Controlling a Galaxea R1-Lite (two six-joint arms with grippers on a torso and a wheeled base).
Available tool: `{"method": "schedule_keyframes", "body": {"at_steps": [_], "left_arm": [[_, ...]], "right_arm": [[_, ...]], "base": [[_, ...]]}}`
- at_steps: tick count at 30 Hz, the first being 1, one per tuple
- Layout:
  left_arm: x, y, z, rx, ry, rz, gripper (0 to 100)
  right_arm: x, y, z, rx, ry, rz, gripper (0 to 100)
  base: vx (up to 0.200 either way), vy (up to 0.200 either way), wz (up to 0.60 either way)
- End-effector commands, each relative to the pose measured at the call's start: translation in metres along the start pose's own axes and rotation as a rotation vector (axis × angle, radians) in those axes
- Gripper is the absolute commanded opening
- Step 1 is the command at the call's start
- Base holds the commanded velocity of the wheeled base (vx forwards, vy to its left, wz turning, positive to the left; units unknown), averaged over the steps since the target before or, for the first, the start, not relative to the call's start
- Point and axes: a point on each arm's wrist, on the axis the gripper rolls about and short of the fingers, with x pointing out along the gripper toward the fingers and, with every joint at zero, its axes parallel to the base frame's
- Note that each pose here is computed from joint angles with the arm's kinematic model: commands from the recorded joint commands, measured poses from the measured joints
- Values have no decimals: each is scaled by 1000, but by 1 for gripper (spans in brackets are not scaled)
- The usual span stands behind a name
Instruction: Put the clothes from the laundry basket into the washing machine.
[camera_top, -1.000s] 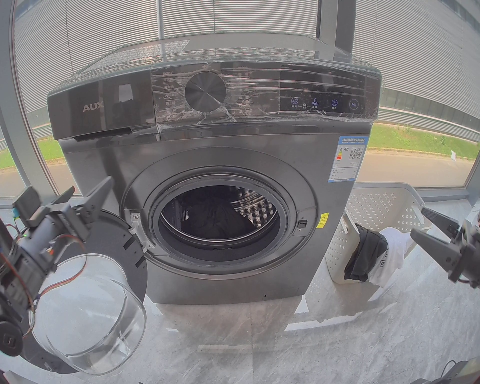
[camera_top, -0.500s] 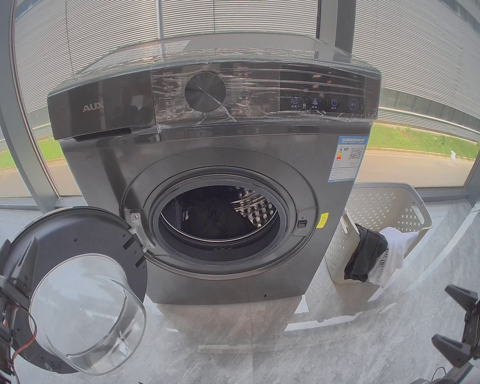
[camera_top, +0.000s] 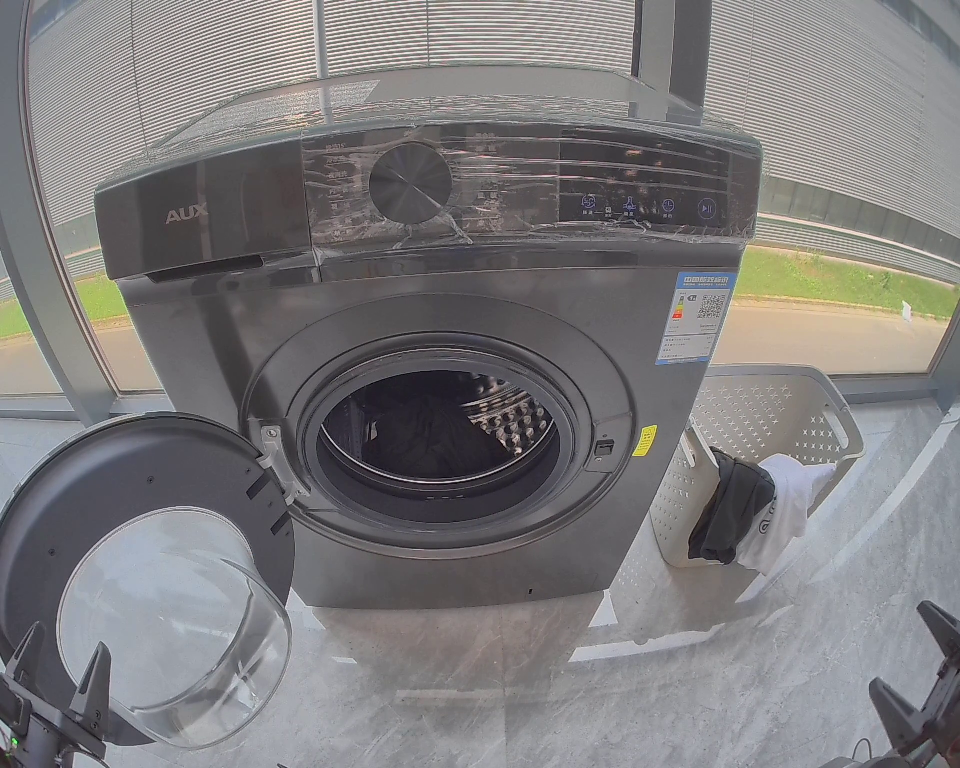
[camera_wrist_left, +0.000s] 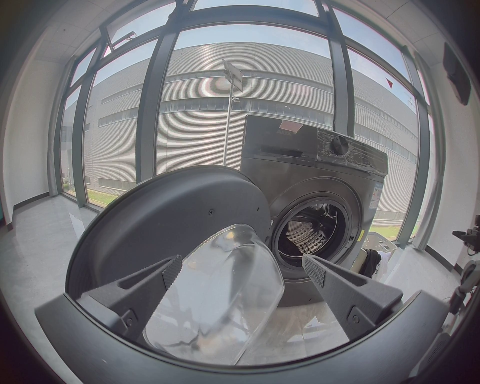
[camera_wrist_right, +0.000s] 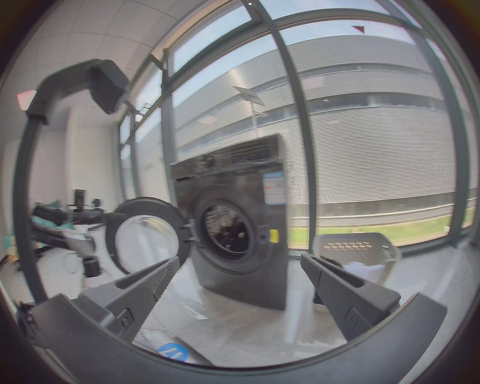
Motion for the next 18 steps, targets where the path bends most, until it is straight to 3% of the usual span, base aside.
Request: {"method": "schedule_keyframes", "body": {"at_steps": [1, 4, 8, 9, 10, 11, 13, 18], "left_arm": [[-12, 3, -17, 21, -6, 17, 100], [-13, 2, -17, 32, -6, -8, 100], [-16, 2, -19, 153, -32, -143, 100], [-16, 2, -19, 153, -32, -143, 100], [-16, 2, -19, 185, -32, -158, 100], [-17, 2, -20, 182, -23, -159, 100], [-18, 2, -20, 177, -32, -158, 100], [-19, 2, -20, 169, -59, -152, 100]], "right_arm": [[-3, -8, -13, -35, 92, -363, 100], [-5, -9, -12, -48, 102, -444, 100], [-6, -10, -11, -55, 102, -516, 100], [-6, -10, -11, -55, 102, -516, 100], [-5, -9, -11, -65, 106, -548, 100], [-5, -7, -11, -89, 110, -600, 100], [-5, -6, -12, -89, 107, -632, 100], [-2, -5, -12, -116, 70, -564, 100]], "base": [[0, 0, 0], [0, 0, 0], [0, 0, 0], [0, 0, 0], [0, 0, 0], [0, 0, 0], [0, 0, 0], [0, 0, 0]]}}
